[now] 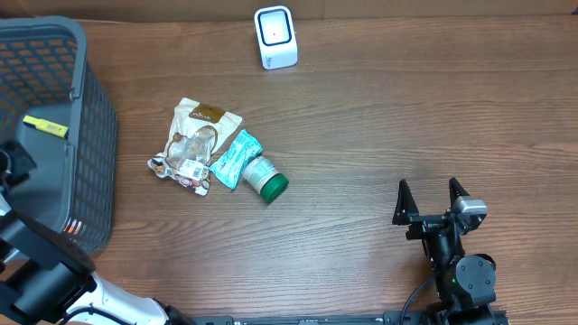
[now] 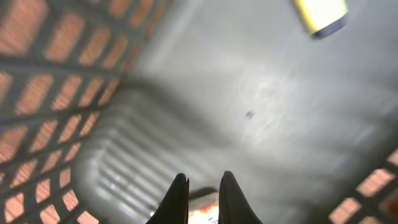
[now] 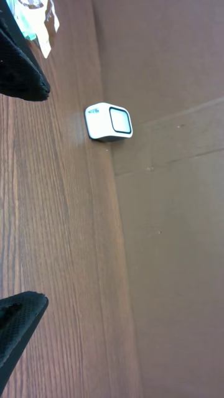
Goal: Scan the item barcode
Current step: 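Reach the left gripper into the basket toward the orange packet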
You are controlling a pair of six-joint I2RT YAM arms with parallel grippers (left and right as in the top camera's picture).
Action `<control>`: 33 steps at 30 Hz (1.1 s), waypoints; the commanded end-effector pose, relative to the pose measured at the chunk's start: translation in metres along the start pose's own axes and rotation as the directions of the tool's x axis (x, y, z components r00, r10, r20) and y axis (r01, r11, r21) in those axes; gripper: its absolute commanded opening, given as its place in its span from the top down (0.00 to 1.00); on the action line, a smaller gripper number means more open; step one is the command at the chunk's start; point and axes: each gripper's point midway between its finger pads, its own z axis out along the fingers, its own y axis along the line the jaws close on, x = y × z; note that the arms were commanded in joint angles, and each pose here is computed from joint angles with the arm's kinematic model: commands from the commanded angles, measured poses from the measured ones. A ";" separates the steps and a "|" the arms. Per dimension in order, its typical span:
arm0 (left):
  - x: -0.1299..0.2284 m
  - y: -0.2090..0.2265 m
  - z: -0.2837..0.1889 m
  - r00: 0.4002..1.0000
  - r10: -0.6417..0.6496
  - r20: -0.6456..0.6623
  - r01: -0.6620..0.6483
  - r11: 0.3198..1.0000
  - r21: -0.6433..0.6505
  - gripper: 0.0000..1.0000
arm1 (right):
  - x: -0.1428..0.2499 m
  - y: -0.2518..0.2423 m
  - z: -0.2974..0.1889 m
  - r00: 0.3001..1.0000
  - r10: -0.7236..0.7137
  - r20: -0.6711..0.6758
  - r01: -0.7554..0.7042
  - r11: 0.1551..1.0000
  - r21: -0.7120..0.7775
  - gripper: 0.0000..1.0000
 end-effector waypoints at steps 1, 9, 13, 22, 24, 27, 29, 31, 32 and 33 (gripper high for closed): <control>0.004 -0.007 -0.005 1.000 -0.026 -0.014 0.027 0.998 0.054 0.87 | 0.003 -0.003 0.001 1.000 0.004 -0.001 -0.004 1.000 0.015 0.00; 0.058 -0.011 0.030 0.982 -0.007 -0.190 0.018 0.998 0.059 0.00 | 0.003 -0.003 0.001 1.000 0.004 -0.001 -0.004 1.000 0.015 0.00; 0.084 -0.008 0.048 0.967 0.008 -0.254 0.000 1.000 0.031 0.00 | 0.003 -0.003 0.001 1.000 0.004 -0.001 -0.004 1.000 0.015 0.00; 0.106 -0.002 0.069 0.956 0.013 -0.292 -0.016 1.000 -0.010 0.20 | 0.003 -0.003 0.001 1.000 0.004 -0.001 -0.004 1.000 0.015 0.00; 0.109 0.001 0.071 0.955 0.013 -0.296 -0.023 0.999 -0.031 0.21 | 0.003 -0.003 0.001 1.000 0.004 -0.001 -0.004 1.000 0.015 0.00; 0.108 0.006 0.071 0.956 0.012 -0.294 -0.031 0.998 -0.058 0.23 | 0.003 -0.003 0.001 1.000 0.004 -0.002 -0.004 1.000 0.015 0.00; 0.106 0.006 0.072 0.958 0.012 -0.287 -0.030 0.998 -0.059 0.24 | 0.003 -0.003 0.001 1.000 0.004 -0.002 -0.004 1.000 0.015 0.00; 0.105 0.006 0.072 0.959 0.011 -0.283 -0.029 0.998 -0.059 0.34 | 0.003 -0.003 0.001 1.000 0.004 -0.002 -0.003 1.000 0.015 0.00; 0.105 0.006 0.072 0.960 0.011 -0.280 -0.029 0.998 -0.059 0.44 | 0.003 -0.003 0.001 1.000 0.004 -0.001 -0.004 1.000 0.015 0.00; 0.105 0.006 0.072 0.960 0.012 -0.280 -0.029 0.998 -0.059 0.53 | 0.003 -0.003 0.001 1.000 0.004 -0.001 -0.004 1.000 0.015 0.00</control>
